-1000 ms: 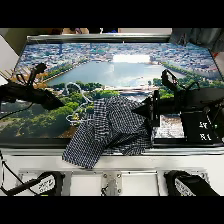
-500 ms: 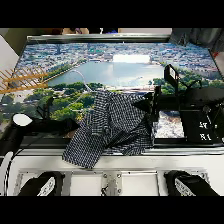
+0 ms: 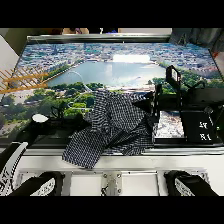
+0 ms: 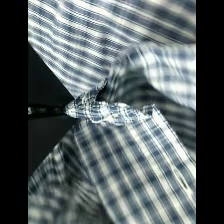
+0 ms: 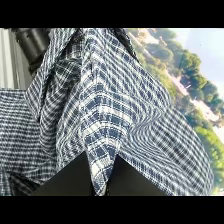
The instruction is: Fold the clothes and pants, and hang the long-sleeved shirts on hangers.
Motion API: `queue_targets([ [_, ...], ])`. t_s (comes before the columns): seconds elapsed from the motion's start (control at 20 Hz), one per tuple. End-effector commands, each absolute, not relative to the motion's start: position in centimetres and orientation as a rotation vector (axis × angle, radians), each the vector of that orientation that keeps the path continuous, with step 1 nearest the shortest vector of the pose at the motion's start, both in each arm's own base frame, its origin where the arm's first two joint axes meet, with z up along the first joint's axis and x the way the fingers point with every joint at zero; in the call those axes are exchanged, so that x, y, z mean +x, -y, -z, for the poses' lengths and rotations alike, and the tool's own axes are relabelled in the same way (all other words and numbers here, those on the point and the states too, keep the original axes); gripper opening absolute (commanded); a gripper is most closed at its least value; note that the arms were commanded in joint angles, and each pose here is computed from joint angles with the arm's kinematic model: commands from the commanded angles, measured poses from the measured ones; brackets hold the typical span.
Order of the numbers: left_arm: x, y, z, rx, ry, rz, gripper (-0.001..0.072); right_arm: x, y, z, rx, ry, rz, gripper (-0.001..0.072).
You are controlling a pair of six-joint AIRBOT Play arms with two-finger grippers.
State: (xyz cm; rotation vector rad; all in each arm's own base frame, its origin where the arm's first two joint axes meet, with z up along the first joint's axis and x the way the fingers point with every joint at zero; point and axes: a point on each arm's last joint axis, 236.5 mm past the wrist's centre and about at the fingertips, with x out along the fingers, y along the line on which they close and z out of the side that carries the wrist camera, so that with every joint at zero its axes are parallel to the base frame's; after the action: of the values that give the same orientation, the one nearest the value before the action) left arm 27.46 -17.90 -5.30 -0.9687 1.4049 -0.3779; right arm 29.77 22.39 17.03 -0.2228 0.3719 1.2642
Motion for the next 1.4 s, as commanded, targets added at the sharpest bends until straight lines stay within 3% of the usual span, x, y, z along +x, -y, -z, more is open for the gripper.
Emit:
queue_targets([
  [0.0,30.4,14.7,2.2,-0.912,-1.298,0.36,0.0017,29.3,-22.3,-18.4,-0.249,-0.329,-1.248,0.0017],
  [0.1,31.4,9.7,0.7,-0.805,-1.283,0.265,0.0017,28.5,-22.0,-21.1,-0.276,-0.254,-1.196,0.0015],
  [0.3,33.6,9.3,-0.2,-0.783,-1.303,0.296,0.0017,26.6,-21.7,-23.8,-0.241,-0.225,-1.157,0.0014],
  [0.5,37.6,7.2,-2.9,-0.775,-1.241,0.301,0.0018,25.9,-21.3,-23.3,-0.245,-0.277,-1.144,0.0014],
  [0.7,41.6,6.0,-9.3,-0.662,-1.136,0.345,0.0017,23.7,-21.8,-22.4,-0.212,-0.354,-1.225,0.0014],
  [0.9,42.6,4.5,-11.8,-0.567,-1.137,0.312,0.0018,21.5,-22.1,-21.6,-0.209,-0.411,-1.309,0.0014],
  [1.35,43.3,9.2,-18.4,-0.369,-1.112,0.487,0.0017,19.3,-23.3,-23.2,-0.115,-0.402,-1.419,0.0013],
])
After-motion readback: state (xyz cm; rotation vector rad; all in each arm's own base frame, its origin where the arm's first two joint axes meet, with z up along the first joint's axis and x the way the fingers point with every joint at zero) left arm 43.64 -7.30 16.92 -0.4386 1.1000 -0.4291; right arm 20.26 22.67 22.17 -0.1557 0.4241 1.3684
